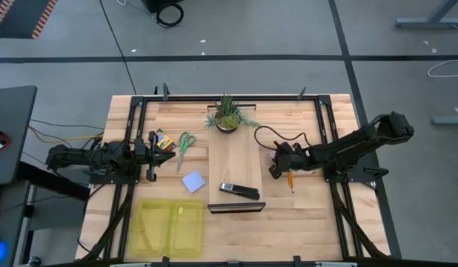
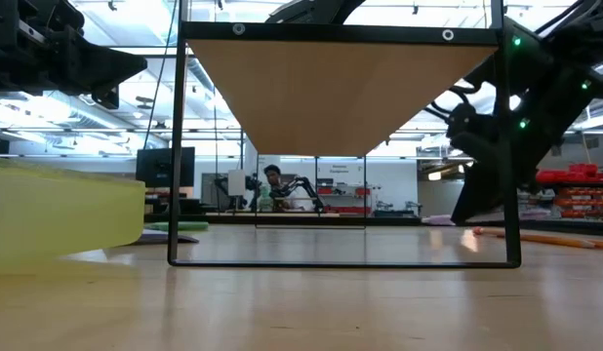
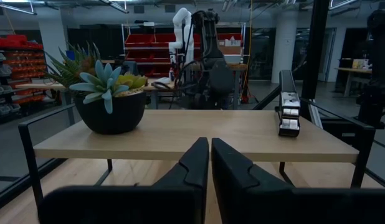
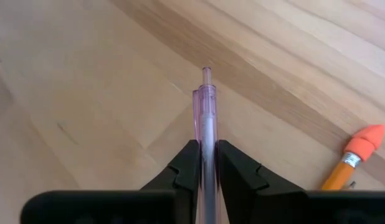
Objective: Pack school essentials
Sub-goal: Put the pen into the supply box
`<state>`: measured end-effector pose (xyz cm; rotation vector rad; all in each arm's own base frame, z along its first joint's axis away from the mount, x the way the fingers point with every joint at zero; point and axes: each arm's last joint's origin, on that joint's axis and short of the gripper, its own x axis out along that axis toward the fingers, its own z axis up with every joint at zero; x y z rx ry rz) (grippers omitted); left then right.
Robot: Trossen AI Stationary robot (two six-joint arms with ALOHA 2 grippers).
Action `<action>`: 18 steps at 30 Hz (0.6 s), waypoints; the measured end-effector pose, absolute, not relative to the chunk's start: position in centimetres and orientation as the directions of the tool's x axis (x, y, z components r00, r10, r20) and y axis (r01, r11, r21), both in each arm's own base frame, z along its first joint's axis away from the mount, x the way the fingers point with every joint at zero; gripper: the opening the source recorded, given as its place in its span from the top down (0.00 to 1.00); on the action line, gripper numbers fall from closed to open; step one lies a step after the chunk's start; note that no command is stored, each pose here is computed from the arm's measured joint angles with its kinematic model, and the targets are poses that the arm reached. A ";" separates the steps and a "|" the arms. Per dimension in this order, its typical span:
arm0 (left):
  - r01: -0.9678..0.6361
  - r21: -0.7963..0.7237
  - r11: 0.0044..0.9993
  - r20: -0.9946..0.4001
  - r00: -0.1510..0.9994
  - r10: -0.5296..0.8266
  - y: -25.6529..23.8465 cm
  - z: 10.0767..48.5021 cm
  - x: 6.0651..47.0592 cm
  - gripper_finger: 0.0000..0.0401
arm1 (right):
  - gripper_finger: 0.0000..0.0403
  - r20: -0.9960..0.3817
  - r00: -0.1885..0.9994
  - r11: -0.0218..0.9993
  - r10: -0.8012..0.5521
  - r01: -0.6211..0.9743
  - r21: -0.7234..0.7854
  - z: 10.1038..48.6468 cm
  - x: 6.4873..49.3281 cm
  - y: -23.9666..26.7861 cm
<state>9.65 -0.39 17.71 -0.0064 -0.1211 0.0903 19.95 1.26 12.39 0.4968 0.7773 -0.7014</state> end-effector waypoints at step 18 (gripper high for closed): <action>-0.090 -0.012 0.996 0.120 0.989 0.091 -0.4 17.7 9.6 0.94 | 0.85 -0.689 0.673 0.592 -0.269 0.680 0.433 17.9 16.6 1.1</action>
